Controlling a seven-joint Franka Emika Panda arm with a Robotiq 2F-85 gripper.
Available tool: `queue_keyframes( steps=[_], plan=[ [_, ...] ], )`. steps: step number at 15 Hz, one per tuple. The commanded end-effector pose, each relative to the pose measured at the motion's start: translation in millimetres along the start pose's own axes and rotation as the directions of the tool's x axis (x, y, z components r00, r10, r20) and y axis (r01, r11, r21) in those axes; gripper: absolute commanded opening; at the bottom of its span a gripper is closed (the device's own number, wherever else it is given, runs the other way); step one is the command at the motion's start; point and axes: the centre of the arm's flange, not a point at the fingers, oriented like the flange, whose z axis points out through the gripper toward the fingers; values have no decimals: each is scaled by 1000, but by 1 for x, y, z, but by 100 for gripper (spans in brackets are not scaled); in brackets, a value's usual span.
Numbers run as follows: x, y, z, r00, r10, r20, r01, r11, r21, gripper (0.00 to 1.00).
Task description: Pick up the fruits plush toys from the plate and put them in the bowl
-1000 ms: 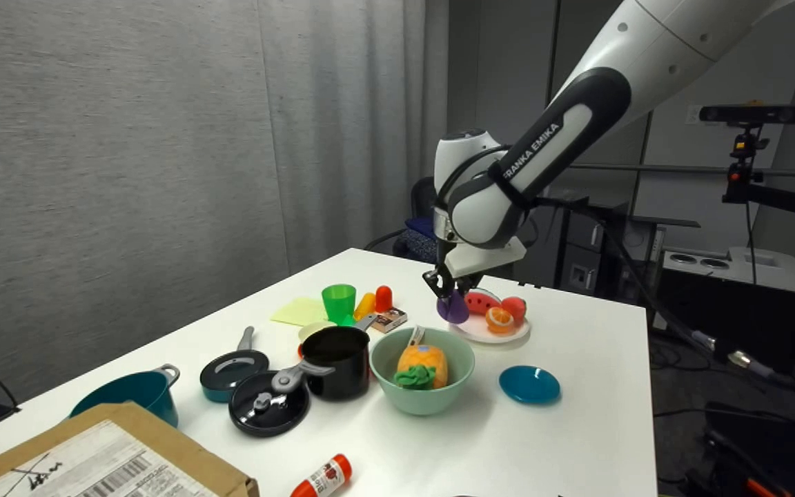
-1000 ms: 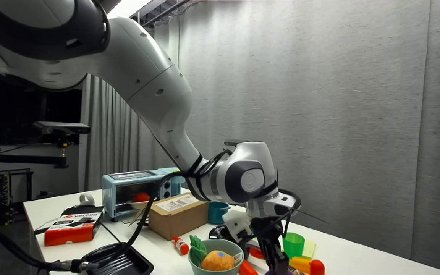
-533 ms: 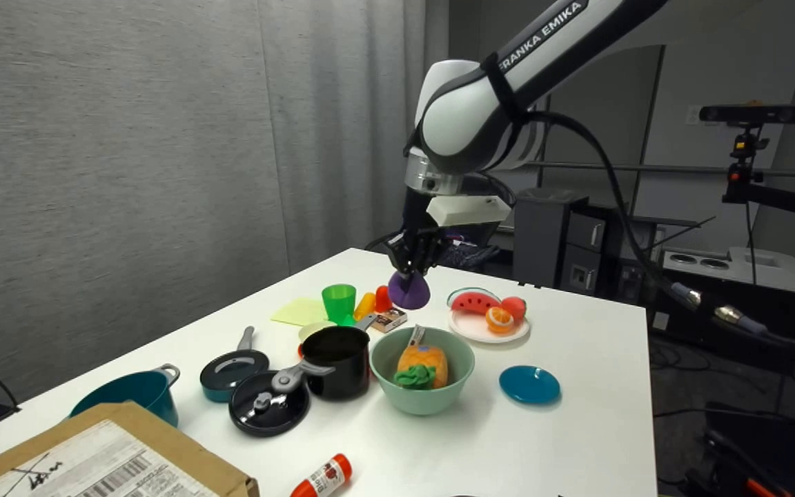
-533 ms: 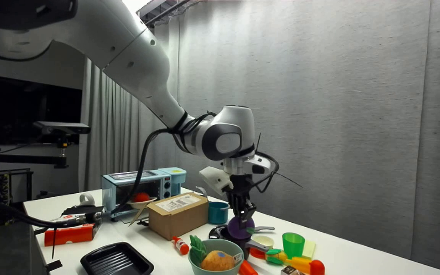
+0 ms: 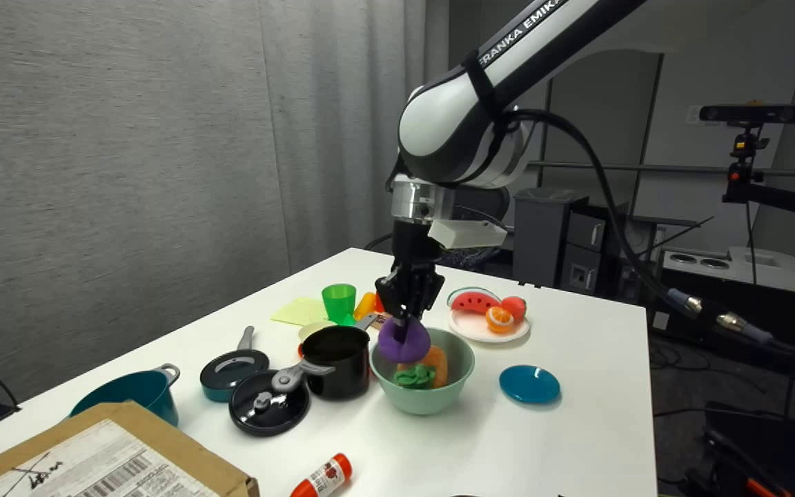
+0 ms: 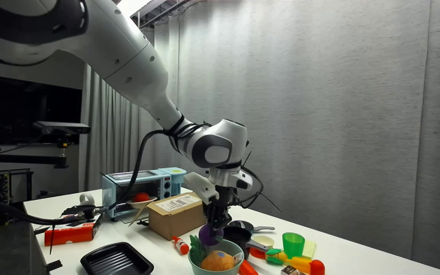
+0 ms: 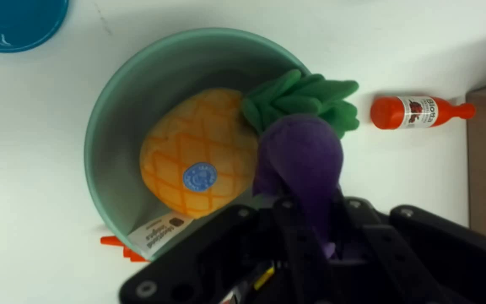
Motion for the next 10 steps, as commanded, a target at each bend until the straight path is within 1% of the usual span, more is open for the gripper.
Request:
queue_keyframes(
  steps=[1,4,5,6,7,10],
  plan=[
    [8,7,20,999,-28,36,28,1000,-4,4],
    [8,9,32,999,-17,31,17,1000,-4,4],
    [9,8,33,1000,-8,26,8,1000,-8,42],
    [10,6,33,1000,-7,16,7,1000,-11,44],
    [12,6,31,1000,-7,6,7,1000,-15,50],
    [16,7,7,999,-25,-42,24,999,-28,75]
  ],
)
